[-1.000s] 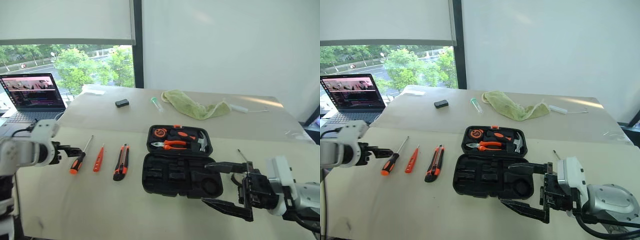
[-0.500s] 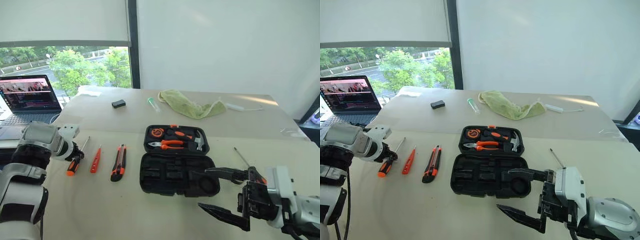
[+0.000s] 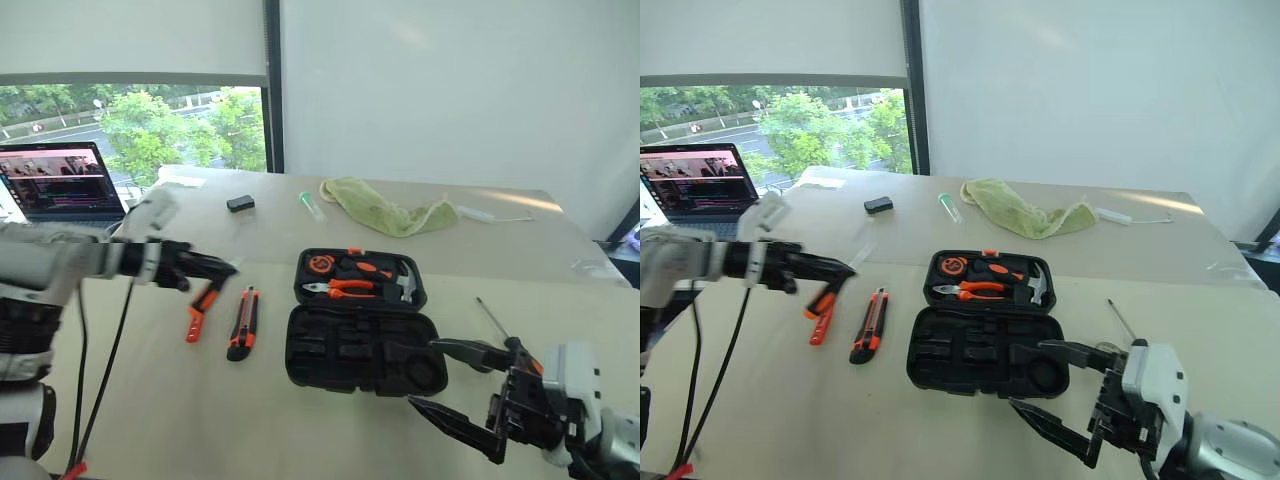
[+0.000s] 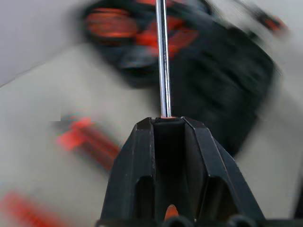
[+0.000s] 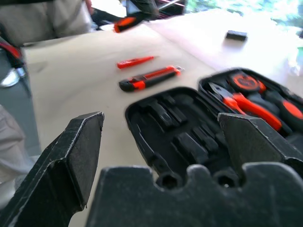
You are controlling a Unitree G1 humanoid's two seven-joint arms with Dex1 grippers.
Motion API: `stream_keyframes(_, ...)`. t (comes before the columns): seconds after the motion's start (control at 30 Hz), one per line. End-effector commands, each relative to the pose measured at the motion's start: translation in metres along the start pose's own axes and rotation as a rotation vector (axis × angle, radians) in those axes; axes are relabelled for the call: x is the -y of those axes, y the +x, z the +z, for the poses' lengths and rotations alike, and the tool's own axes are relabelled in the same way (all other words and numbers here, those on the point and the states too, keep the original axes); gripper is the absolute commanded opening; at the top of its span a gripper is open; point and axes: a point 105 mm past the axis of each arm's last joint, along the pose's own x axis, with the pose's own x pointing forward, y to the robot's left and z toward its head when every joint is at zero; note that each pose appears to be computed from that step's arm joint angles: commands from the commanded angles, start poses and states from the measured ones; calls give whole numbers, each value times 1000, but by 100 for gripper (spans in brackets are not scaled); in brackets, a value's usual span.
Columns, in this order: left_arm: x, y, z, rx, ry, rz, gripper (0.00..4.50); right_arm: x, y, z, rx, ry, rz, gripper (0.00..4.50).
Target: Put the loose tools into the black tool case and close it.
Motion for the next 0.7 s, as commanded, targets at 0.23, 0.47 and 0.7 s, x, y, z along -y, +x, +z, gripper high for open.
stream_keyframes(0.23, -11, 96, 35, -254, 462, -52, 39, 0, -31, 0, -47, -53, -105, 450)
stream_keyframes(0.47, -10, 136, 42, -294, 524, -125, 39, -5, -31, 2, -33, -51, -134, 450)
stream_keyframes(0.7, -17, 159, 30, -335, 564, -134, 39, -7, -31, 4, -31, -57, -162, 450)
